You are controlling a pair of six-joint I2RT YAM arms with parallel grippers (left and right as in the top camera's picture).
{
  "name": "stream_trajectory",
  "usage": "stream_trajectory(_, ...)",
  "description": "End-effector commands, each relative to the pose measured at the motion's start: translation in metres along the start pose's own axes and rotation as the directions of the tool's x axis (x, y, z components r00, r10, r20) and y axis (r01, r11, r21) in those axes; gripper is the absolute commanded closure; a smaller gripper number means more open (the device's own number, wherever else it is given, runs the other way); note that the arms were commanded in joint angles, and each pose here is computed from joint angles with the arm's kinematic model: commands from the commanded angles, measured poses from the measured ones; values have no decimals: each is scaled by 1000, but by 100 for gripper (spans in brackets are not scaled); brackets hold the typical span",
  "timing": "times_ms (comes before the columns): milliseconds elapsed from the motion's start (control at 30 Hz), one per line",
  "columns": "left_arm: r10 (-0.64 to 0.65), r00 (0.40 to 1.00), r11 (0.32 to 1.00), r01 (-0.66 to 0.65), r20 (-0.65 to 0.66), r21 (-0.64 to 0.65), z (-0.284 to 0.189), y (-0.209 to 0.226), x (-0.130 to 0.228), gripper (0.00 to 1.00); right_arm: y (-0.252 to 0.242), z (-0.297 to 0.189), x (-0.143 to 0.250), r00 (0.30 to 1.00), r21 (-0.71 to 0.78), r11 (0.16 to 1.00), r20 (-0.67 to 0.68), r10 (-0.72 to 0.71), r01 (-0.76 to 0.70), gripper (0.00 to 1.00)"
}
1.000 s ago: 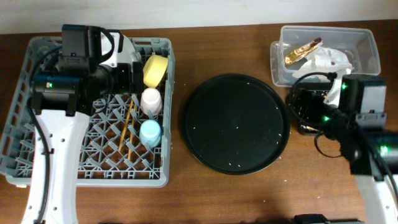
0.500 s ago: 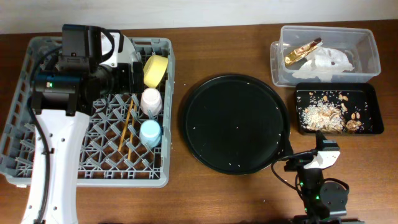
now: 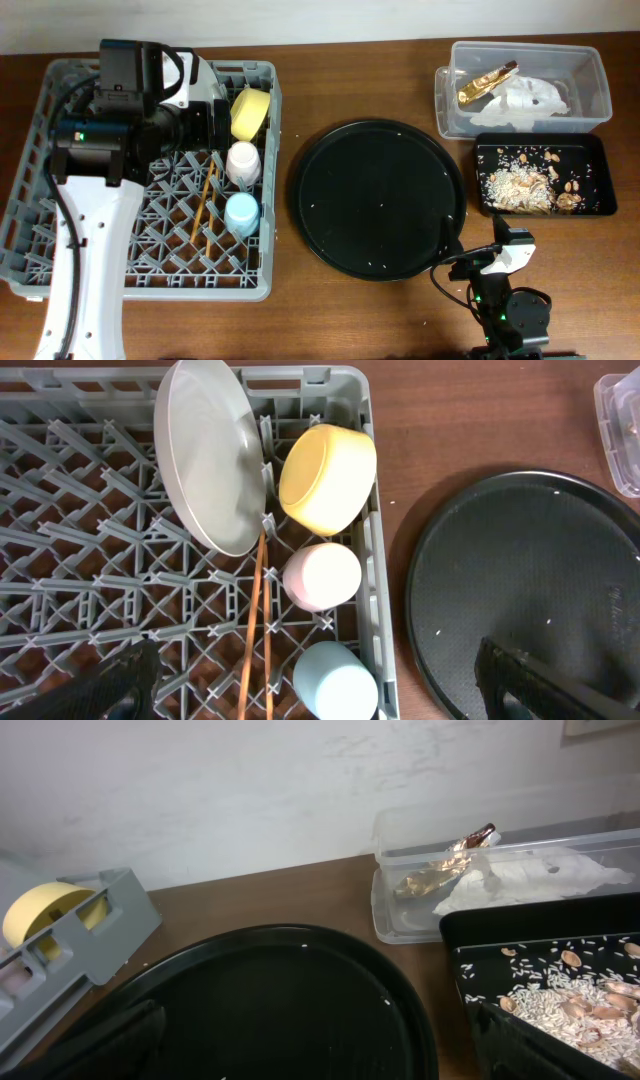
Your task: Sort waste into correct bins and load items into the dishwasher rack
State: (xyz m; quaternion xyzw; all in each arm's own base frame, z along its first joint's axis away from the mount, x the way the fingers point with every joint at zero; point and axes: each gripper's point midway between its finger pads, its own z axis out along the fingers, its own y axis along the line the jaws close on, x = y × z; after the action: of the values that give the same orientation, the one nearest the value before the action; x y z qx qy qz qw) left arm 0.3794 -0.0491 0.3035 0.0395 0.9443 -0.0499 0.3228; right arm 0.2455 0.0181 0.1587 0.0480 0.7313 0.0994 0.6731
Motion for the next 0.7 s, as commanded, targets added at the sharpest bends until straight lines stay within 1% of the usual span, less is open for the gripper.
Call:
stream_trajectory(0, -6, 1000, 1000, 6, 4, 8, -1, 0, -2, 0, 3, 0, 3, 1000, -18, 1000, -5, 10, -10, 1)
stream_trajectory(300, -6, 1000, 1000, 6, -1, 7, 0, 0, 0, 0, 3, 0, 3, 1000, -18, 1000, -5, 10, -10, 2)
stream_trajectory(433, 8, 999, 999, -6, 46, -49, -13, 10, 1, 0, 3, 0, 3, 1000, -18, 1000, -5, 10, -10, 1)
stream_trajectory(467, 11, 995, 997, -4, 103, -74, -15, 14, 0, 0, 3, 0, 3, 1000, -18, 1000, -5, 10, -10, 2)
stream_trajectory(500, 15, 983, 997, -2, 182, -73, -11, 15, 2, 0, 3, 0, 3, 1000, -18, 1000, -5, 10, -10, 1)
stream_trajectory(533, 17, 975, 998, -2, 223, -67, -6, 14, 8, 0, 3, 0, 3, 1000, -18, 1000, -5, 10, -10, 2)
stream_trajectory(600, 9, 949, 1000, -6, 315, -11, 7, 12, 32, 0, 3, 0, 3, 1000, -18, 1000, -5, 10, -10, 2)
stream_trajectory(633, -6, 928, 1000, -1, 373, 18, 13, 16, 50, 0, 3, 0, 3, 1000, -18, 1000, -5, 10, -10, 2)
stream_trajectory(667, -8, 905, 1000, 1, 425, 15, 18, 21, 70, 0, 3, 0, 3, 1000, -18, 1000, -5, 10, -10, 2)
